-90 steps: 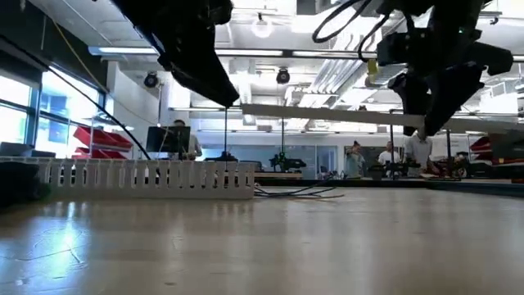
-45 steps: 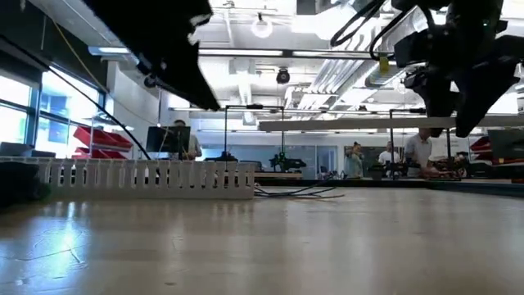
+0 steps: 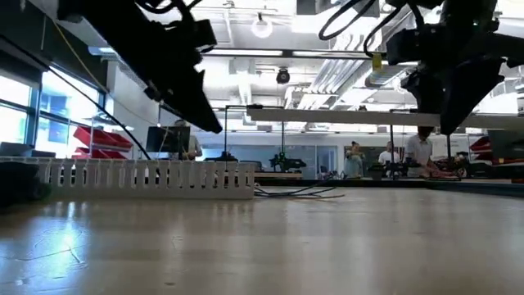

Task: Ziptie cables
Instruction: Close the white cable duct

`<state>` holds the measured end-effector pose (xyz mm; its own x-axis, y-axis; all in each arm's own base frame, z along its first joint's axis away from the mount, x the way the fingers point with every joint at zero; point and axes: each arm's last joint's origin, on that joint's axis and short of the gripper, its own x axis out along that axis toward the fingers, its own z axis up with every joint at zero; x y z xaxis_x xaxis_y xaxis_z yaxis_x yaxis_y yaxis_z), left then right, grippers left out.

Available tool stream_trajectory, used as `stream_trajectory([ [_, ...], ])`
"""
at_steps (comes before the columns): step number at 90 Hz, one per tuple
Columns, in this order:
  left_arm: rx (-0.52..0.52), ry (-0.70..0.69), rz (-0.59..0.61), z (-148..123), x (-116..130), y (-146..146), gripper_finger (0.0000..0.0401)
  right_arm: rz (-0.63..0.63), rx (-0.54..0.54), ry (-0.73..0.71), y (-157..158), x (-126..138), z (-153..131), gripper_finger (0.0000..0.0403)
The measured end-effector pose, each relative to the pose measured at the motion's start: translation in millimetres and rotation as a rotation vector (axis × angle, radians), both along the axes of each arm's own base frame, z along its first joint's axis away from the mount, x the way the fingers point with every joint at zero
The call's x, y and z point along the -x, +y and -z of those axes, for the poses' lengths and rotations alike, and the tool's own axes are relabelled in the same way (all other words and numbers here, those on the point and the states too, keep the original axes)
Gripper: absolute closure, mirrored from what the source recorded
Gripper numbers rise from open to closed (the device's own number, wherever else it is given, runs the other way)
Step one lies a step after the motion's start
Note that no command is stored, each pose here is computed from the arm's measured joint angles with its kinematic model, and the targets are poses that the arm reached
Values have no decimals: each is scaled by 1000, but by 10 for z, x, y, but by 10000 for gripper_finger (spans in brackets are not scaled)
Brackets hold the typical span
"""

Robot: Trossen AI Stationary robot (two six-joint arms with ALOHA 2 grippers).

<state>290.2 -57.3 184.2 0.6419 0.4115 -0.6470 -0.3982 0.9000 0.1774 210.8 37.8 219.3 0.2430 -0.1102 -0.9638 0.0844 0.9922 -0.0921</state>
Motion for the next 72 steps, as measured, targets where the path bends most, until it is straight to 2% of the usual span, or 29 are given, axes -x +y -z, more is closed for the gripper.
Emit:
stream_trajectory([
  [12,-16,30,35,17,-56,148,146,-15,-2,3,54,15,1,171],
  [33,53,101,121,113,-118,347,126,6,-14,-4,122,28,1,171],
  [47,39,162,151,243,-156,410,119,24,7,-19,169,38,-1,171],
  [72,91,205,212,460,-239,443,118,36,-7,-23,259,67,0,171],
])
